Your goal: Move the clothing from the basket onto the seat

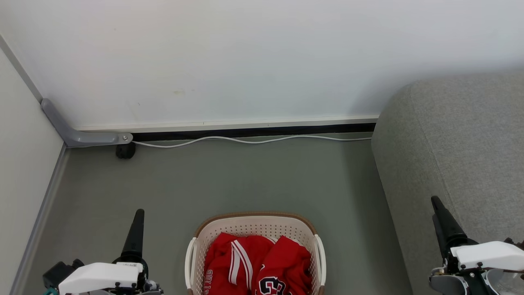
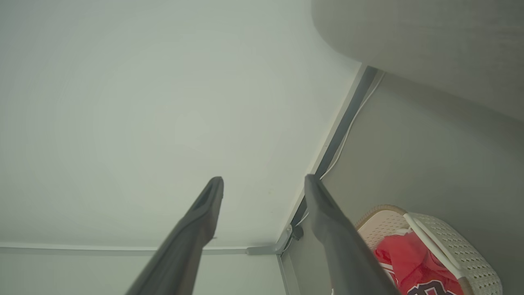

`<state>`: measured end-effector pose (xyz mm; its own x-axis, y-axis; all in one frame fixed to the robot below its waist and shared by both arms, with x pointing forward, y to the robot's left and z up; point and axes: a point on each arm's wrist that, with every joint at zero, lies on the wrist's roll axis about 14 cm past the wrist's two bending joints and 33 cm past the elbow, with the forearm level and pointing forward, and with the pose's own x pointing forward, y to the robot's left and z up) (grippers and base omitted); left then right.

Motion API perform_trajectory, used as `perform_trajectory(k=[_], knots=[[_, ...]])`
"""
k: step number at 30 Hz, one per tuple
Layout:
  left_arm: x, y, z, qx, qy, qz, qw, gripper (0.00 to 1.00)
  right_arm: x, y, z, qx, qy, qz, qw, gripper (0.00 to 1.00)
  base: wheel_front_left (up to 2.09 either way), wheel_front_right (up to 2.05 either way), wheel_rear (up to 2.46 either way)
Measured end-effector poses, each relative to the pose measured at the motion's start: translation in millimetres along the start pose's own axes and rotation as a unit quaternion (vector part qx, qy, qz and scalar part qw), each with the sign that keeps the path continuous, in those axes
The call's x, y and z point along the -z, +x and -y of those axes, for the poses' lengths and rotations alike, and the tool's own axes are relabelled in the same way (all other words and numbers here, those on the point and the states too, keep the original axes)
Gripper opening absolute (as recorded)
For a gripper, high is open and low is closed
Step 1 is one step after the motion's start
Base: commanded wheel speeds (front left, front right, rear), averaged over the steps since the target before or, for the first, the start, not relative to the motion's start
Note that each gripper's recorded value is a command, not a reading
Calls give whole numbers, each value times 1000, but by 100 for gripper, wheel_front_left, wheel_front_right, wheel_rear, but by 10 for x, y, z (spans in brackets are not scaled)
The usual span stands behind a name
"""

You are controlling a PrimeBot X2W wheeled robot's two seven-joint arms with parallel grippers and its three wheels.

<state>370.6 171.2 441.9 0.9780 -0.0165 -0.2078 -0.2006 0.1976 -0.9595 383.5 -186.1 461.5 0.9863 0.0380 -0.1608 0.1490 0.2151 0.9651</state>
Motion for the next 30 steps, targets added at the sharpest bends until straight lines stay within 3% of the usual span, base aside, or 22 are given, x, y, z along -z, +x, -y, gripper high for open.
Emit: perform_trajectory(k=[16,30], knots=[[44,92,106,13,103,-2,995,100,-48,108,-112,-12,-96,2,995,100,0,0,0],[109,207,217,27,204,-5,979,100,-77,231,-249,-31,-201,1,979,100,0,0,0]])
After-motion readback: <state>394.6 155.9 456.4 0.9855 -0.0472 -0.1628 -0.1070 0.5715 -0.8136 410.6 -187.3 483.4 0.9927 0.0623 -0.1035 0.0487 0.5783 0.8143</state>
